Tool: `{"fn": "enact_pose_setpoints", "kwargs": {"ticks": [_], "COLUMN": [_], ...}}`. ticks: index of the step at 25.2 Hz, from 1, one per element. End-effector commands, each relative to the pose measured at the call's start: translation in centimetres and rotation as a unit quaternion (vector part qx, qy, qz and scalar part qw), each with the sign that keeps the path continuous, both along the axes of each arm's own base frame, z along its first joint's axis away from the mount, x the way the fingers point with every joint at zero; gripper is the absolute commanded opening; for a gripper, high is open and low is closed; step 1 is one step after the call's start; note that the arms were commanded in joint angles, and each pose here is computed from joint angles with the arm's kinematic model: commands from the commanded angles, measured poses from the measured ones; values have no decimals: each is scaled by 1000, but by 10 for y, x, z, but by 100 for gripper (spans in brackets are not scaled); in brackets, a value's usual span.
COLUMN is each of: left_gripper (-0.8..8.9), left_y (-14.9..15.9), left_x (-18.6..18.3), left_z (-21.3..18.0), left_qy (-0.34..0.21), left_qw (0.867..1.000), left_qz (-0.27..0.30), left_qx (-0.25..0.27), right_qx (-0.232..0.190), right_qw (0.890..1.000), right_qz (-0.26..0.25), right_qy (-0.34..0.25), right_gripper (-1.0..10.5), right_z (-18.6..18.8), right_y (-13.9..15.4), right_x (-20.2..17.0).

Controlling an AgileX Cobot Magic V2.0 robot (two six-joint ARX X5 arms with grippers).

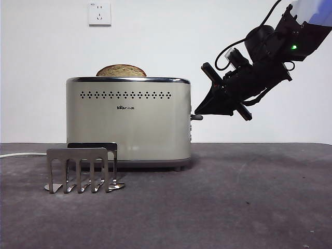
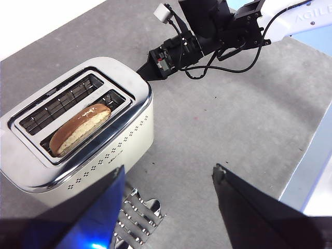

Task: Pick up a slice of bread from the rack,put the bread on the toaster,press the button

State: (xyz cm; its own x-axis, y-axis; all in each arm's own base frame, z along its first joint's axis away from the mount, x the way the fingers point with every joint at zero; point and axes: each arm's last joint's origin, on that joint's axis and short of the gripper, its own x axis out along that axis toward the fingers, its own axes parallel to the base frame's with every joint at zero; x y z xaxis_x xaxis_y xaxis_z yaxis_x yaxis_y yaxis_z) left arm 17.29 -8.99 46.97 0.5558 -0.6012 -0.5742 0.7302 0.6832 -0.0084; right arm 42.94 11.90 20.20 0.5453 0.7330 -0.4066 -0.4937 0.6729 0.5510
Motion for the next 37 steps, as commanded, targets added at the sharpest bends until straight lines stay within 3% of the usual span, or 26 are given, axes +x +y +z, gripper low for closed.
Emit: {"fn": "enact_pose_setpoints", "kwargs": {"ticks": [1, 7, 28, 32, 37], "left_gripper": [287, 287, 287, 287, 287], "left_y": [0, 0, 0, 0, 0], "left_x": [0, 0, 0, 0, 0], "left_z": [-2, -2, -2, -2, -2], "left_qy": [7, 6, 6, 7, 7], "left_qw": [1000, 1000, 1000, 1000, 1000], "left_qz": [1, 1, 3, 3, 3], "left_qx": [-2, -2, -2, -1, -1], "right_qx": [-14, -33, -33, -24, -7], "right_qw": [999, 997, 997, 999, 999], "right_qz": [2, 9, 11, 6, -6], "right_qy": [39, 70, 65, 23, -53], "right_gripper": [-13, -13, -12, -12, -12], "right_z": [-27, -50, -47, -13, 68], "right_y": [3, 3, 3, -2, -16], "right_x": [1, 2, 2, -1, -27]}}
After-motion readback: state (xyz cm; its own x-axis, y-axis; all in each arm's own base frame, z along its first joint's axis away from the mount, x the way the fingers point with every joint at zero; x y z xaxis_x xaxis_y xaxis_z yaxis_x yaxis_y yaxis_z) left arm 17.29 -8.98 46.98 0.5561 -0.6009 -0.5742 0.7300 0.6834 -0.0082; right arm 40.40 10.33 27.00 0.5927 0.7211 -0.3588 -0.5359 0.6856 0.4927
